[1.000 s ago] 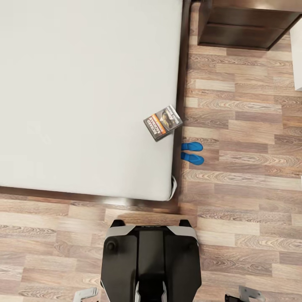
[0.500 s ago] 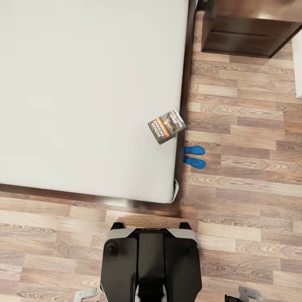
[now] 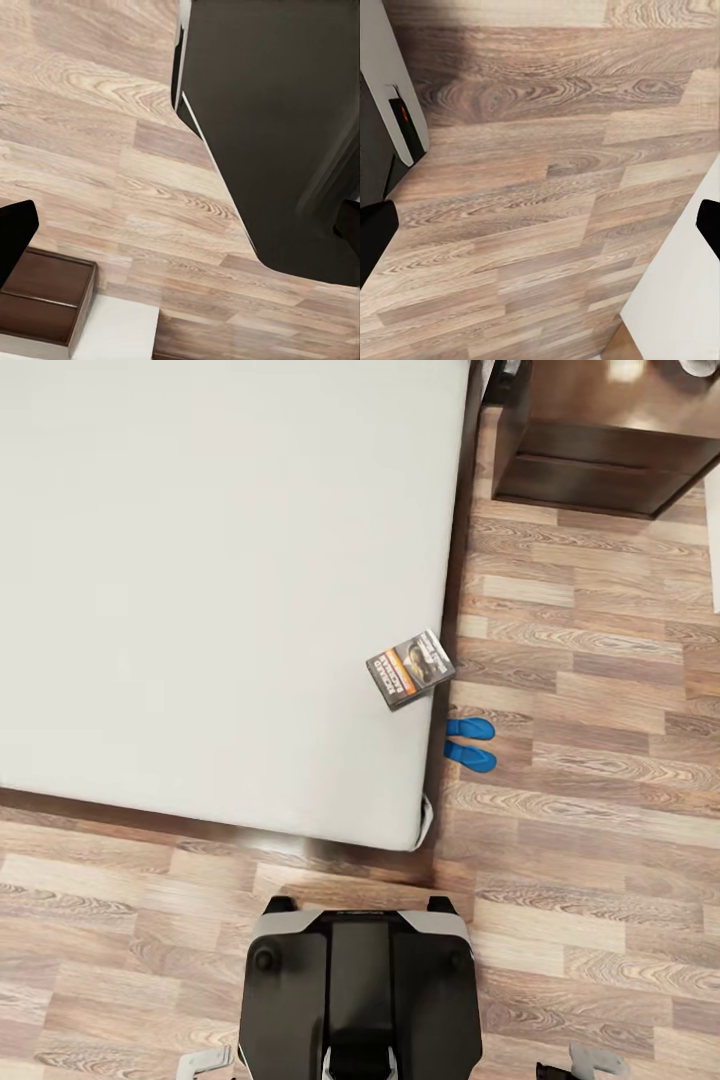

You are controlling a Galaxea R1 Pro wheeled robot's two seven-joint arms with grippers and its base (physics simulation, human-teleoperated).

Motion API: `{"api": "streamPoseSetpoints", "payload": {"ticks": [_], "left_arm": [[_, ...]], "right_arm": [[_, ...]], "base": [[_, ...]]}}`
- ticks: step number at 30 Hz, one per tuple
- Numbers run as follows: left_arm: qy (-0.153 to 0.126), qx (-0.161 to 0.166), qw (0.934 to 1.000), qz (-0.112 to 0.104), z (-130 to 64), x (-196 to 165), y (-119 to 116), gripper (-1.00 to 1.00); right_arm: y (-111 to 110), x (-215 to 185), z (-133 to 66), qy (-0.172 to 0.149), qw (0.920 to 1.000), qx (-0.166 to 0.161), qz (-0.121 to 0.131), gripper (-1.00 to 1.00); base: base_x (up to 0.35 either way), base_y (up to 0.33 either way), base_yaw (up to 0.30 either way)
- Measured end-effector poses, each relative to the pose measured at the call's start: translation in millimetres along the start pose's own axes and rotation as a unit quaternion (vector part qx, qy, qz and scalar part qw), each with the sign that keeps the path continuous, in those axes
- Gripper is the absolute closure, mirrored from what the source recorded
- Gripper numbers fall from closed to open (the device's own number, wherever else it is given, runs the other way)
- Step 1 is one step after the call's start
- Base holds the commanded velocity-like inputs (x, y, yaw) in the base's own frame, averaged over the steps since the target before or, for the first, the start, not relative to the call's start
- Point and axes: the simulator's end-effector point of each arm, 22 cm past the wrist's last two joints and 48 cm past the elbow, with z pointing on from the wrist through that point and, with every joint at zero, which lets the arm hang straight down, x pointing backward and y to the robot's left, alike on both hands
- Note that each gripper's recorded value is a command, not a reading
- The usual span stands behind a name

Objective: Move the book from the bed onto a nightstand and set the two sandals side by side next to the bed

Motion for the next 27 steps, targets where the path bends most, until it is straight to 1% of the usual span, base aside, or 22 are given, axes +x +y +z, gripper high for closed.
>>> {"api": "streamPoseSetpoints", "payload": {"ticks": [8,13,20,23,27], "left_arm": [[-0.006,0.001,1.0,0.001,-1.7,-5,-1,-1.0],[-0.009,0.004,0.9999,0.006,-2.8,-8,-3,-1.0],[-0.016,0.01,0.9996,0.021,-4.6,-13,-10,-1.0],[-0.025,0.014,0.9991,0.03,-5.7,-17,-14,-1.0],[-0.033,0.016,0.9987,0.034,-6.9,-21,-17,-1.0]], "right_arm": [[0,-5,-1.6,-0.006,1.0,-0.001,0.002,-1.0],[1,-8,-2.7,-0.009,1.0,-0.002,0.003,-1.0],[1,-13,-4.2,-0.014,0.9999,-0.002,0.005,-1.0],[1,-15,-4.9,-0.016,0.9999,-0.003,0.006,-1.0],[1,-18,-5.9,-0.019,0.9998,-0.003,0.007,-1.0]], "base": [[0.0,0.0,0.096],[0.0,-0.005,0.088],[0.0,-0.08,0.039],[0.0,-0.051,0.01],[0.0,-0.021,0.004]]}}
